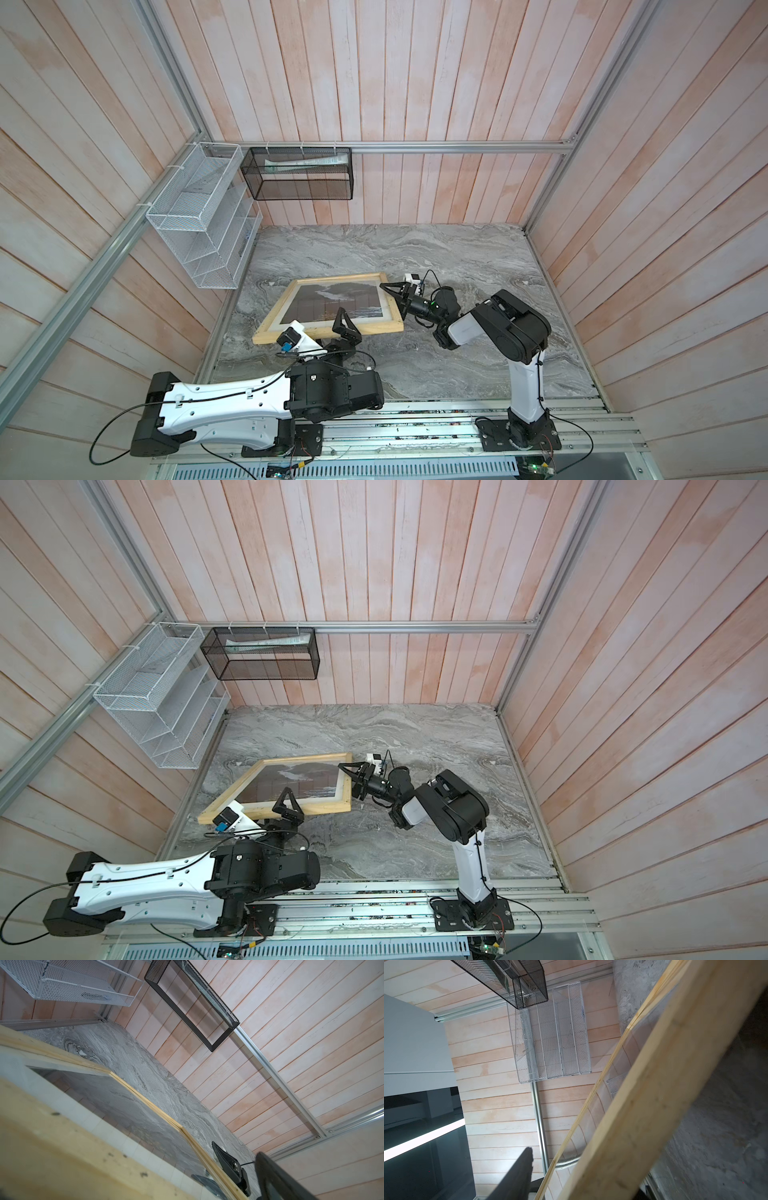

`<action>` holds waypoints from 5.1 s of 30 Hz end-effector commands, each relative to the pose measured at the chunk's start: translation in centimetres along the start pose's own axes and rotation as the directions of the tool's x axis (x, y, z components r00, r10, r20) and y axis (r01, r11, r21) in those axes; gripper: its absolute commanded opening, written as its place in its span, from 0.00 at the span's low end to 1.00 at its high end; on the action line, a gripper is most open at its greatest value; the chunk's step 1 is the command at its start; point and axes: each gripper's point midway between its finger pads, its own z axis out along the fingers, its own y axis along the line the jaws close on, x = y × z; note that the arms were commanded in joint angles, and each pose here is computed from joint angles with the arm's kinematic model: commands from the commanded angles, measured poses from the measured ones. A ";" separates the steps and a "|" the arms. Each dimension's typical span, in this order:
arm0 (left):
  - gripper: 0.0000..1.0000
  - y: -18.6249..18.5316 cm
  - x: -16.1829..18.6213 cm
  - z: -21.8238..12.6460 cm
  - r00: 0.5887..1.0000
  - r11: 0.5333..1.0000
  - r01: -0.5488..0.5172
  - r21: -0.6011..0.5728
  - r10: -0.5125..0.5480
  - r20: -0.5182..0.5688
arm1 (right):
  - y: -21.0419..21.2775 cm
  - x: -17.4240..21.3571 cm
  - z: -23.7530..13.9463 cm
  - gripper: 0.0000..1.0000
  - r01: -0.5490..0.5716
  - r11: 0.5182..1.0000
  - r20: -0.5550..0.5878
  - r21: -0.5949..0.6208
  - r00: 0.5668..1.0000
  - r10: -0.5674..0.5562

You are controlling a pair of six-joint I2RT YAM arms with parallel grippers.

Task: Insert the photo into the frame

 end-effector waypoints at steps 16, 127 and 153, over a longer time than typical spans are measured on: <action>1.00 -2.5 1.4 -0.3 0.862 0.881 0.472 0.020 -0.457 -0.219 | 4.0 -2.7 0.3 0.44 0.137 0.989 0.009 -0.048 0.991 -0.137; 0.82 8.2 17.5 17.6 0.589 0.927 -0.314 0.205 0.360 -0.723 | -9.2 -13.9 -24.5 0.47 0.236 0.454 0.010 0.859 0.879 -0.476; 0.76 6.0 20.4 21.6 0.548 0.897 -0.315 0.311 0.439 -0.712 | -8.3 -13.1 -20.0 0.41 0.310 0.493 -0.040 0.813 0.875 -0.483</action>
